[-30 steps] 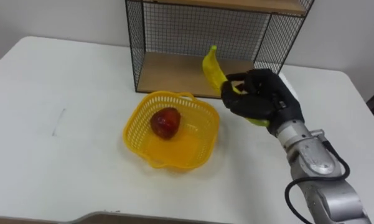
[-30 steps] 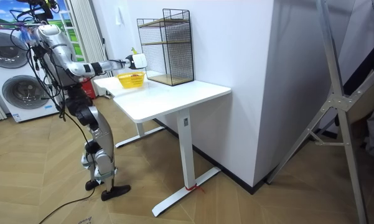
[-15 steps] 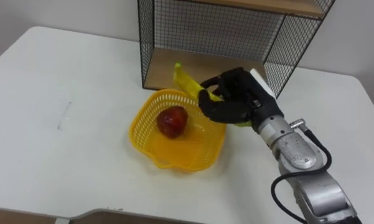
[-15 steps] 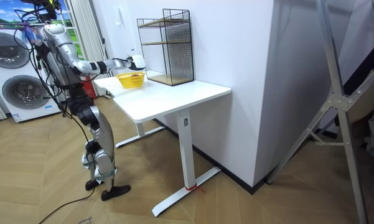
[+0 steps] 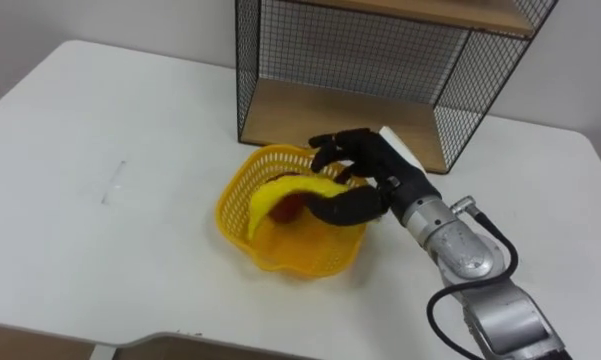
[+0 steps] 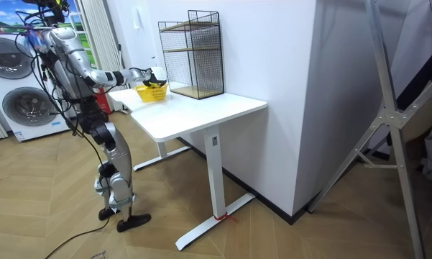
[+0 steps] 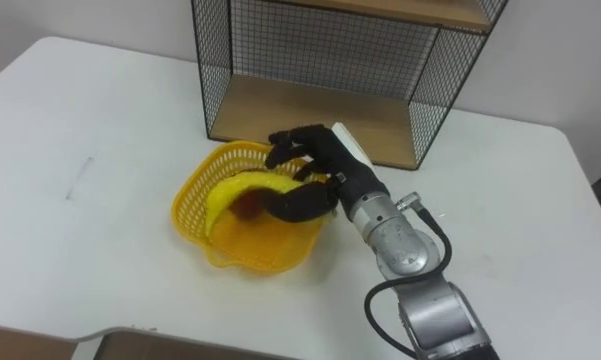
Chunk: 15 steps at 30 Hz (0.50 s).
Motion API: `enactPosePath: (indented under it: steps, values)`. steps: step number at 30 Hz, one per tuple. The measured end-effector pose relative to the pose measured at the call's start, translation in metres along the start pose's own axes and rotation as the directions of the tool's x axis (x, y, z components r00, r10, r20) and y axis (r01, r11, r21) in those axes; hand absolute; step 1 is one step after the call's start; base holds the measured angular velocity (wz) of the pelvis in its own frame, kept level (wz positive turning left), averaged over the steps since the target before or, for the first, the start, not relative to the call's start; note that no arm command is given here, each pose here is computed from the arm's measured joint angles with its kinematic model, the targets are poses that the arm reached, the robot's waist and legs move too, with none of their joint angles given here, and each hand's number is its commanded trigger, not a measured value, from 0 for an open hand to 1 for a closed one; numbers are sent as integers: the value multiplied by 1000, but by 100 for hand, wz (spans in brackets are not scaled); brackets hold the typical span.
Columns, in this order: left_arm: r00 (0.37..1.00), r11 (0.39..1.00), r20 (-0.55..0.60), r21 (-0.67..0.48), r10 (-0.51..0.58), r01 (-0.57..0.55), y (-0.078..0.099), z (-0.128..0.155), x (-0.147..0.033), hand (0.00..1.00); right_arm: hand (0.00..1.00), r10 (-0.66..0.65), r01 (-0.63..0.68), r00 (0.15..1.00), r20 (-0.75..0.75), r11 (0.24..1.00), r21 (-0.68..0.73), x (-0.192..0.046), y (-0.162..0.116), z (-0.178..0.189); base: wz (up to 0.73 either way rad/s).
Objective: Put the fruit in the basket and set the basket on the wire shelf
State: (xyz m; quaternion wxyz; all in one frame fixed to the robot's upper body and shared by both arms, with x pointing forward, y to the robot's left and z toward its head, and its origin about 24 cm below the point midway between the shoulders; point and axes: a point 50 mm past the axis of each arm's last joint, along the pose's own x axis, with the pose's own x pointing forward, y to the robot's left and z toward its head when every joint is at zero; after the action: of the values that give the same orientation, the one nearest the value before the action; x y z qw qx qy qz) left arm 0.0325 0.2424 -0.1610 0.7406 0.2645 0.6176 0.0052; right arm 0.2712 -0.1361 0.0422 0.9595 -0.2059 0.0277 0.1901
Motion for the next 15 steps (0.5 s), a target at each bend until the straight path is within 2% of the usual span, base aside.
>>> enactPosePath:
  steps: [15]
  values:
    - [1000, 1000, 11, 3, 2, -2, 1, 3, 0, 0, 0, 36, -36, 998, -42, 999, 6, 0, 5, -9, 0]
